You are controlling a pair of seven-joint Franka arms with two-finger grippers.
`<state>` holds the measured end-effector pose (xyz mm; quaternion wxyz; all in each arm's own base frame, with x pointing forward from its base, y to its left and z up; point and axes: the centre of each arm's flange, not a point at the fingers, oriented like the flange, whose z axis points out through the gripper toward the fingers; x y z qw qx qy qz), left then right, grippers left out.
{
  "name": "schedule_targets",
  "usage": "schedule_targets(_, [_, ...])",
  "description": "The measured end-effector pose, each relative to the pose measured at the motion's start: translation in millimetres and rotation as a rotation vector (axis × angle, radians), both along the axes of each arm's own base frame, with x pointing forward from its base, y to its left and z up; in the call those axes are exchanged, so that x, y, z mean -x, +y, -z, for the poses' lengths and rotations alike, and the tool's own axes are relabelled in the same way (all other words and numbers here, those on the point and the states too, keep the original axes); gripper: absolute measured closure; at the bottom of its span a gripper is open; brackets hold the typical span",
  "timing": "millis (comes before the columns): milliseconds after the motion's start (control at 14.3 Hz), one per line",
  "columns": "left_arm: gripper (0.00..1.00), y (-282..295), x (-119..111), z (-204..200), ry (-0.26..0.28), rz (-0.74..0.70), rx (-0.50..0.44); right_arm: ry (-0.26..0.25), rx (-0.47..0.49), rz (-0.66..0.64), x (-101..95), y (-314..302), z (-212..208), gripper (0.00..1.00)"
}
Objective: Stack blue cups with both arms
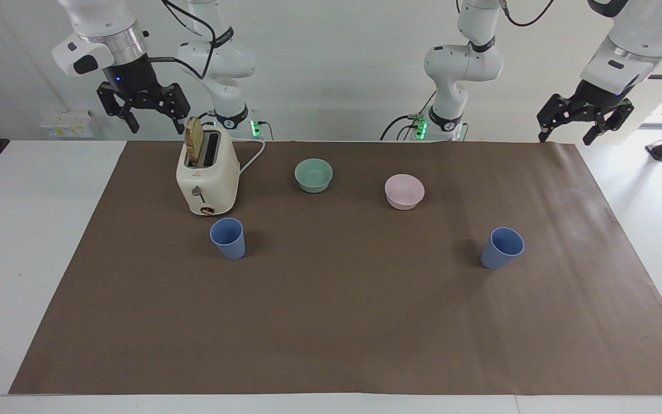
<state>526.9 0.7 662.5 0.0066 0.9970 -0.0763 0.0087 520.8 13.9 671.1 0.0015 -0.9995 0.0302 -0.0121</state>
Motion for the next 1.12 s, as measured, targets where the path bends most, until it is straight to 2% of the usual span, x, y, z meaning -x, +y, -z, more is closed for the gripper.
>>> schedule_targets(698, [0.0, 5, 0, 9, 0.016, 0.001, 0.0, 0.0, 0.0, 0.0, 0.0, 0, 0, 0.0])
schedule_targets(1117, [0.0, 6, -15, 56, -0.017, -0.002, 0.0, 0.0, 0.0, 0.0, 0.0, 0, 0, 0.0])
